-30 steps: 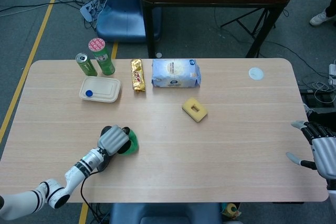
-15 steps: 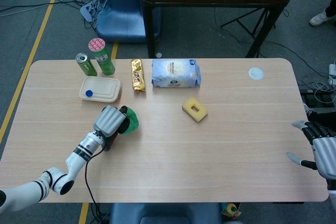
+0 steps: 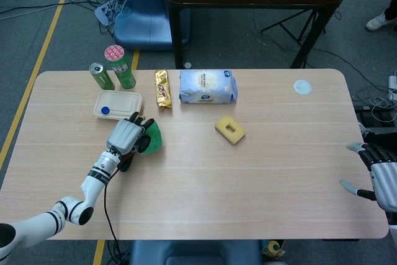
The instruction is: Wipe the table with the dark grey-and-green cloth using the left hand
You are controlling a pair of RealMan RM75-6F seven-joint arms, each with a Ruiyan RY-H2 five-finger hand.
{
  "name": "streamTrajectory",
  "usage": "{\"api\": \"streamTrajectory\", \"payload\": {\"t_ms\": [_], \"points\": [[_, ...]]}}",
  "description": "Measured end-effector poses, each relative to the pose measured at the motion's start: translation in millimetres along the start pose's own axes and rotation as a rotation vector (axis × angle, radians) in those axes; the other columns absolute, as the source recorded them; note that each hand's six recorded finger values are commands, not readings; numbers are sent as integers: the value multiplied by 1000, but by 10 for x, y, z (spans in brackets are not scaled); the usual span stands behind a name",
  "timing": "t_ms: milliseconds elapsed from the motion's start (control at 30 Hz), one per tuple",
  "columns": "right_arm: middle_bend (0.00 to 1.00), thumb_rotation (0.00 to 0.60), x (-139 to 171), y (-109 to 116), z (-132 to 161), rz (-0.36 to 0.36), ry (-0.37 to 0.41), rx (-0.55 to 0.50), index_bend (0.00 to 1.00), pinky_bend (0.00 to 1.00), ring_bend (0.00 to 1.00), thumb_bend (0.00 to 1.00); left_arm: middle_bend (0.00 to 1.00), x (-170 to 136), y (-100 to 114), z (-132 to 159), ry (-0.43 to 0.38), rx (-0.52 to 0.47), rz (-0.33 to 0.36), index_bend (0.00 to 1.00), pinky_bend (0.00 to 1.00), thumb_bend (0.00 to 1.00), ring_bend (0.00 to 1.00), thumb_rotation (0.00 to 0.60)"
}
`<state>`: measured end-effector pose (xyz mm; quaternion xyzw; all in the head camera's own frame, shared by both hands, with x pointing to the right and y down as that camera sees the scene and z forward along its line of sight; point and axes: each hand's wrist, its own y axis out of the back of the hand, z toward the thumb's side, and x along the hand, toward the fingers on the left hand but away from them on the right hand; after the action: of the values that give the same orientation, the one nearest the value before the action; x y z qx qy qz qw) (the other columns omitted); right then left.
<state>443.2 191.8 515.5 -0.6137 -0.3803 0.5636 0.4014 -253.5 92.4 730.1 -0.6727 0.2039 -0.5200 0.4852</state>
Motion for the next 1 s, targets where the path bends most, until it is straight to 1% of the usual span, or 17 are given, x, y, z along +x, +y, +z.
{"api": "streamTrajectory", "payload": {"t_ms": [100, 200, 267, 400, 600, 800, 1000], "points": [[281, 600, -8, 0, 17, 0, 6, -1, 269, 289, 229, 99, 0, -32, 30, -18, 6, -15, 3, 0, 284, 236, 15, 600], [281, 600, -16, -1, 30, 0, 9, 0, 268, 289, 229, 99, 0, -67, 48, -19, 8, -38, -2, 0, 231, 189, 0, 600], [282, 600, -18, -1, 38, 0, 11, 1, 268, 289, 229, 99, 0, -103, 71, -13, 8, -48, -4, 0, 225, 170, 0, 600], [282, 600, -20, 1, 46, 1, 13, 1, 269, 289, 229, 99, 0, -168, 110, -43, 19, -56, -3, 0, 219, 169, 0, 600], [282, 600, -32, -3, 58, 5, 18, 2, 268, 289, 229, 99, 0, -332, 151, -175, 47, -71, 1, 0, 219, 169, 0, 600], [294, 600, -53, -16, 61, 14, 24, 7, 268, 289, 229, 100, 0, -625, 202, -431, 108, -104, 15, 0, 219, 169, 0, 600], [311, 600, -87, -66, 90, 34, 42, 5, 269, 289, 229, 99, 0, -1084, 270, -766, 218, -136, 32, 0, 219, 169, 0, 600]]}}
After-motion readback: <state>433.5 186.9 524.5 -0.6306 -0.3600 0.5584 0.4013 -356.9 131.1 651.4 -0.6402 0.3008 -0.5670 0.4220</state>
